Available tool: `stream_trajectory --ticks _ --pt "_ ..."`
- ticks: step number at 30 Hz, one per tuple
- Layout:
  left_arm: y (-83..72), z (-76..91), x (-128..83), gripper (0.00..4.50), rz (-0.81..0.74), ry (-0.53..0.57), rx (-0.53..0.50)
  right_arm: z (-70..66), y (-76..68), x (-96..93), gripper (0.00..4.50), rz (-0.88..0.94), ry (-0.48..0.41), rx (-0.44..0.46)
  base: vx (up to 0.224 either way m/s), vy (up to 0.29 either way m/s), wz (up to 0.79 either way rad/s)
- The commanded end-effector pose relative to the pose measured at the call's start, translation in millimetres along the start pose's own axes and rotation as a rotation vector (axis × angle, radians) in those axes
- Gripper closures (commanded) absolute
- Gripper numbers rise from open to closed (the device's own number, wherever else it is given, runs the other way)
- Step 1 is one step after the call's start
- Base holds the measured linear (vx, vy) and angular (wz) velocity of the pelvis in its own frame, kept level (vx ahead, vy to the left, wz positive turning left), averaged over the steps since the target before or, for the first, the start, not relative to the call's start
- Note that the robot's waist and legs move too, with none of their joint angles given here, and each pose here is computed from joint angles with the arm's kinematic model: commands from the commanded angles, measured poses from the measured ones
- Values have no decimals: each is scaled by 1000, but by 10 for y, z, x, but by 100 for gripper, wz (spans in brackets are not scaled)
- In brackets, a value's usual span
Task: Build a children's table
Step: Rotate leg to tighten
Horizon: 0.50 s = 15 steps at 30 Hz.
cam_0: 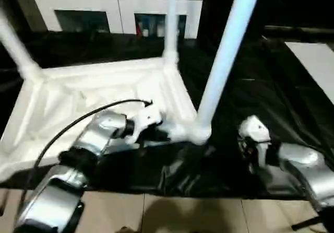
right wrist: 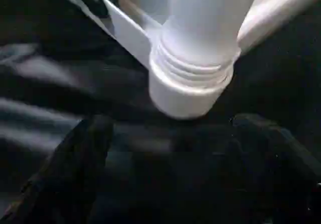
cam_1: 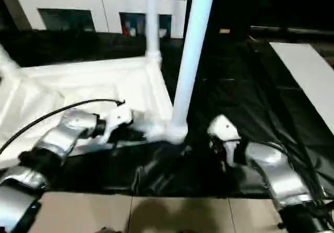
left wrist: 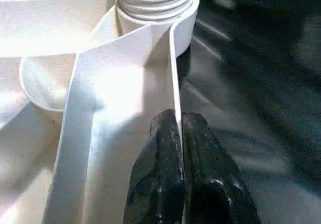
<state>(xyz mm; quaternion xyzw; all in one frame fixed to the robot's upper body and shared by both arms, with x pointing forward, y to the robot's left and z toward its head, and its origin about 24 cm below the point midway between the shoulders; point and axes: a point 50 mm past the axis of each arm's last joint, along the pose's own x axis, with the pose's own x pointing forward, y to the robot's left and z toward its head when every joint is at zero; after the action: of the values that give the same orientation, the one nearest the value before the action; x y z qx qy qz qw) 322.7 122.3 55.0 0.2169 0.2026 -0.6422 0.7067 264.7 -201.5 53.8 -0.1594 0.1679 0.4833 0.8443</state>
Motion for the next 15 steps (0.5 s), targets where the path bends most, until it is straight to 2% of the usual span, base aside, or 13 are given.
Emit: stream_trajectory --ticks 1,7,14,15 --pt "-104 10 92 450 -117 38 27 92 -1 8 40 22 -28 -23 0 0 0" --pt "-127 -19 52 450 -105 41 27 164 20 161 40 34 -70 -5 0 0 0" --pt "-144 -17 24 450 -102 44 20 148 23 239 40 68 -64 5 0 0 0" --pt "-143 -14 18 450 -99 44 20 147 9 258 65 66 -71 19 0 0 0"
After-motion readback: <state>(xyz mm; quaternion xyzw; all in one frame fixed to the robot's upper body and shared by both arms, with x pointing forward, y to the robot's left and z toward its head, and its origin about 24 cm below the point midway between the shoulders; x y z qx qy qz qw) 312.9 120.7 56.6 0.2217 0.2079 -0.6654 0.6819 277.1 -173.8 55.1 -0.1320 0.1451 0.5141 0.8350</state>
